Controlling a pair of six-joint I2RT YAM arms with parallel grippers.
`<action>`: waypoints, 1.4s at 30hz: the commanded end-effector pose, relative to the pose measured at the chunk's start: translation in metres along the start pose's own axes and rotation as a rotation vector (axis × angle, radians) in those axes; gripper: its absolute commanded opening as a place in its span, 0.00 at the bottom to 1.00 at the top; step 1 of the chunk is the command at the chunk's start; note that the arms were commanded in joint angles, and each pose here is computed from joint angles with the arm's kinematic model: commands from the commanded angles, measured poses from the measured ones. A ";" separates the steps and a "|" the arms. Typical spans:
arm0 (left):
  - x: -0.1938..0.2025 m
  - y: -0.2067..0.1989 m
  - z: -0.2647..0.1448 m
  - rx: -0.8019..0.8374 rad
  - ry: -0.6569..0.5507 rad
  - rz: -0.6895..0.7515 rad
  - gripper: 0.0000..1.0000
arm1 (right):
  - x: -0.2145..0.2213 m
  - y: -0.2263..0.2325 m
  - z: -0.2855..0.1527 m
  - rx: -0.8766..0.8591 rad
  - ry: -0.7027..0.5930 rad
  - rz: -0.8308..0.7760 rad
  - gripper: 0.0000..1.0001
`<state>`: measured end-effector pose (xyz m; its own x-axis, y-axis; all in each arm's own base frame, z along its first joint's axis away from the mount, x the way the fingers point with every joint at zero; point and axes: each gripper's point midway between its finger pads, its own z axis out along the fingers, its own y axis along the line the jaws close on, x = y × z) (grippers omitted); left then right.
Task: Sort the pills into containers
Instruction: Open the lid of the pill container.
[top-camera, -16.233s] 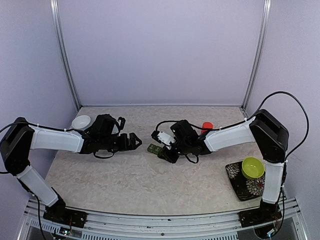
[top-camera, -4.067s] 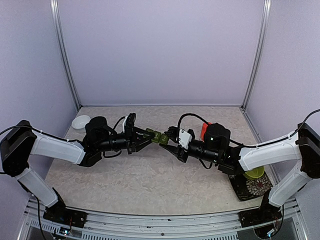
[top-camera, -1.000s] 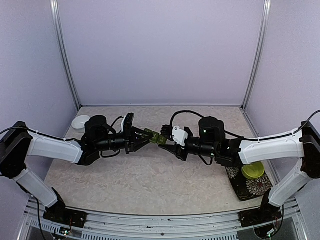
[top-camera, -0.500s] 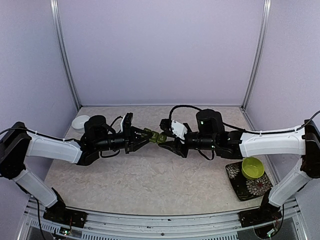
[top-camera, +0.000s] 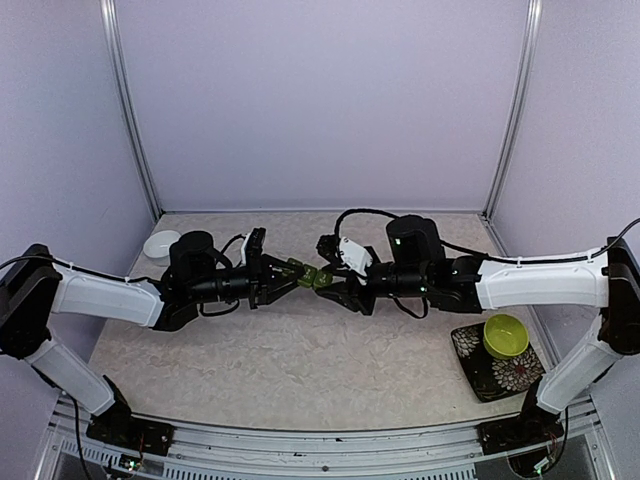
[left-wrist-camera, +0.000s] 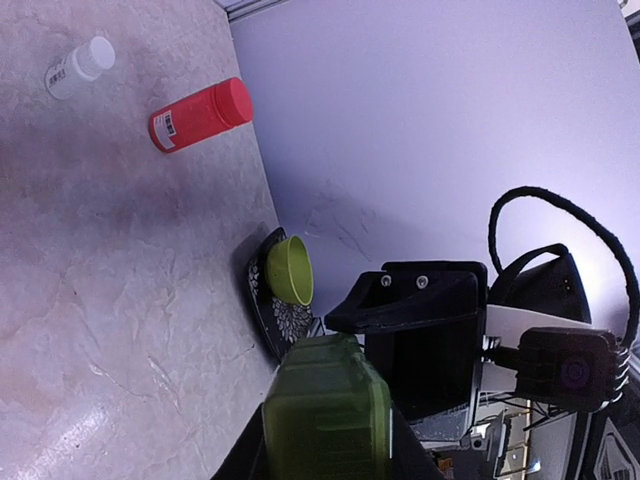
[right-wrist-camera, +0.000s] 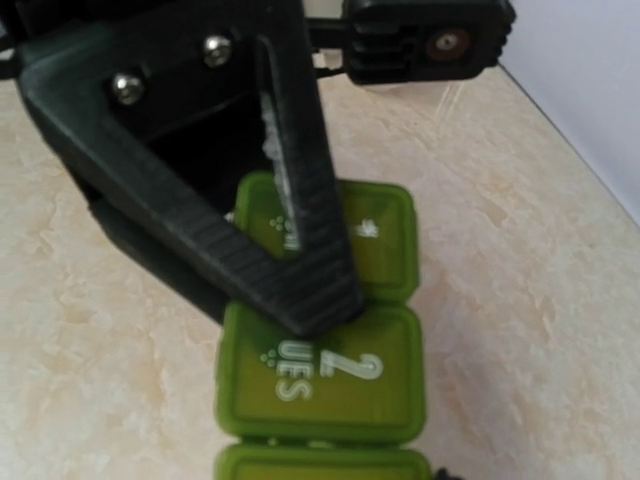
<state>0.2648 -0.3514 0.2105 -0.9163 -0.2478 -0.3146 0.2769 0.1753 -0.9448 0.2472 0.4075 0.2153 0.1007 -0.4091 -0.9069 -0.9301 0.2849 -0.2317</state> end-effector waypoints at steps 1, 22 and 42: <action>0.000 -0.008 -0.001 0.019 -0.004 0.080 0.28 | -0.028 0.005 0.001 -0.063 -0.072 0.068 0.48; -0.003 -0.008 0.000 0.014 -0.002 0.087 0.28 | -0.013 -0.043 -0.011 0.192 0.014 0.049 0.70; 0.002 -0.005 0.001 0.023 0.009 0.083 0.28 | 0.001 -0.085 -0.026 0.435 0.052 0.036 0.80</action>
<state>0.2663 -0.3501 0.2057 -0.9027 -0.2400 -0.3572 0.3124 0.2054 -0.9275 0.3044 0.3698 0.2496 0.0530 -0.4128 -0.9093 -0.7478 0.5870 -0.3100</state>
